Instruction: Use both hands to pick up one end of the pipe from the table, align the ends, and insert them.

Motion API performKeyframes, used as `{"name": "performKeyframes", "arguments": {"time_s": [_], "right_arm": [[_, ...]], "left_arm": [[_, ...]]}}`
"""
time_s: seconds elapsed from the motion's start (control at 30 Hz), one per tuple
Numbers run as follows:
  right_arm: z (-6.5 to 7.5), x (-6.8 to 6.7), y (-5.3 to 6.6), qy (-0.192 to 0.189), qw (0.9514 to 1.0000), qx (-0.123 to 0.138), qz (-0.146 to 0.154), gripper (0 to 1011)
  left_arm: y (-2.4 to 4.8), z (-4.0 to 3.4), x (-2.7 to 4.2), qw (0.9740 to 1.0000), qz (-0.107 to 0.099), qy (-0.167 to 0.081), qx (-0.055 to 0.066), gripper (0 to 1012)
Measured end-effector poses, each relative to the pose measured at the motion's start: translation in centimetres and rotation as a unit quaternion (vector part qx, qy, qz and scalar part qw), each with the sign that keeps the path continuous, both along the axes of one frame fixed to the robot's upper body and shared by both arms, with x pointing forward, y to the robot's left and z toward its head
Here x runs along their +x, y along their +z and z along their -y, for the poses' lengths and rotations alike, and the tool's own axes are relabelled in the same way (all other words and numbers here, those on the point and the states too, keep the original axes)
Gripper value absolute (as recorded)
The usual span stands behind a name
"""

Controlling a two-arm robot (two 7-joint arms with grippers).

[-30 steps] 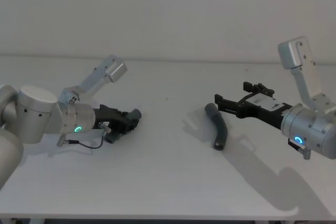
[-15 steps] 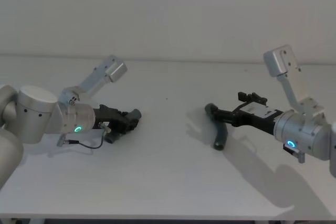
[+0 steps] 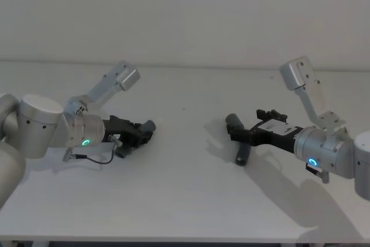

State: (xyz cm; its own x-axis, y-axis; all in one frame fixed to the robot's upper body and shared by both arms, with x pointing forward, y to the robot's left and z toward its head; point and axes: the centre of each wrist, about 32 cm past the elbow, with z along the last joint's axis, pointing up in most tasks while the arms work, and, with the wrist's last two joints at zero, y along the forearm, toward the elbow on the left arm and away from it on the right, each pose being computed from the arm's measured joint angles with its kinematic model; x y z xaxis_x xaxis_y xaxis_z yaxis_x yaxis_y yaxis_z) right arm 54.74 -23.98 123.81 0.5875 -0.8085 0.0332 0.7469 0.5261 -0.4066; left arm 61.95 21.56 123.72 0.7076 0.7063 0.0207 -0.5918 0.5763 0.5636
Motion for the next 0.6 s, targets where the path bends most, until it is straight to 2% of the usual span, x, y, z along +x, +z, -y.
{"name": "performKeyframes", "arguments": {"time_s": [0.6], "right_arm": [[-0.73, 0.49, -0.79, 0.003, 0.9997, 0.0, -0.023, 1001]], "left_arm": [[0.0, 0.0, 0.0, 1.0, 0.0, 0.0, 0.0, 365]]}}
